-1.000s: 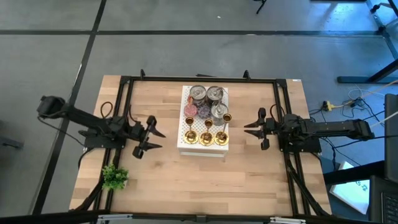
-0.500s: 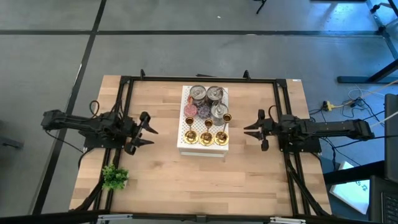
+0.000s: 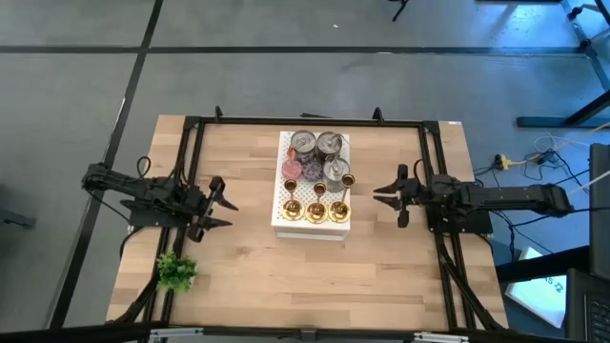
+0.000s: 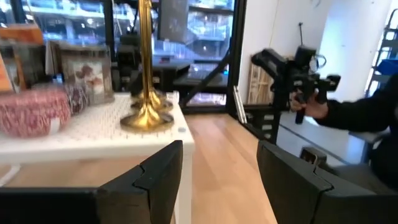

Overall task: Pick & Place candle stick holders
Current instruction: Return to Home Position

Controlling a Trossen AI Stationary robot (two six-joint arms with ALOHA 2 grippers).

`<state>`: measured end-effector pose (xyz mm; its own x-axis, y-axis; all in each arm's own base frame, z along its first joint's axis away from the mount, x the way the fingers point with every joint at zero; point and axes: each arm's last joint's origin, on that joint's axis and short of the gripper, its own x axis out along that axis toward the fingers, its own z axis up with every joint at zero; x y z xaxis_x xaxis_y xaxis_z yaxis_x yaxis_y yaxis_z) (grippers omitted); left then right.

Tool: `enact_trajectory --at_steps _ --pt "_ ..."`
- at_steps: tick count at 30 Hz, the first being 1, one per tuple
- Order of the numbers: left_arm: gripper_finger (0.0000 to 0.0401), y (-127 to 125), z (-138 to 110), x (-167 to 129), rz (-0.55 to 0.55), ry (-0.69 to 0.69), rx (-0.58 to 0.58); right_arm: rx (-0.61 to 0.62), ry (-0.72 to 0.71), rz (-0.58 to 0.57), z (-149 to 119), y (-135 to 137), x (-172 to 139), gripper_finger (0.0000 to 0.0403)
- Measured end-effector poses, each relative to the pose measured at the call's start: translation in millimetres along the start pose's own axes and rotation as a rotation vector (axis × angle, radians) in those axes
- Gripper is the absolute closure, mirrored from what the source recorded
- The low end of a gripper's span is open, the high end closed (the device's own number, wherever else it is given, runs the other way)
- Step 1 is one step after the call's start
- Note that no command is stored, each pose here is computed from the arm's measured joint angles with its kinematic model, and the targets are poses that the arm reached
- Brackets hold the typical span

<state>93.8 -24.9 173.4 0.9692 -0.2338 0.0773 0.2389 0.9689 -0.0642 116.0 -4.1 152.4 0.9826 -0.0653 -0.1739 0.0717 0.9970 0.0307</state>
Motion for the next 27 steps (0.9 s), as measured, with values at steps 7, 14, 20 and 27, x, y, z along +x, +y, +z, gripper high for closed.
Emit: enact_trajectory --at_steps 7,14,20,27 --pt "0.0198 2 -5 0 0.048 0.045 -0.016 -0.006 -0.037 0.018 3 -3 -3 0.0314" --pt "0.0198 10 -3 -1 0.158 0.041 -0.029 0.009 -0.041 -0.01 2 -7 -8 0.0314" --pt "0.0198 13 -4 0 0.184 0.059 -0.067 0.036 -0.039 0.026 2 -5 -10 0.0313" --pt "0.0198 13 -5 0 0.184 0.069 -0.065 0.02 -0.039 0.077 2 -1 -10 0.0313"
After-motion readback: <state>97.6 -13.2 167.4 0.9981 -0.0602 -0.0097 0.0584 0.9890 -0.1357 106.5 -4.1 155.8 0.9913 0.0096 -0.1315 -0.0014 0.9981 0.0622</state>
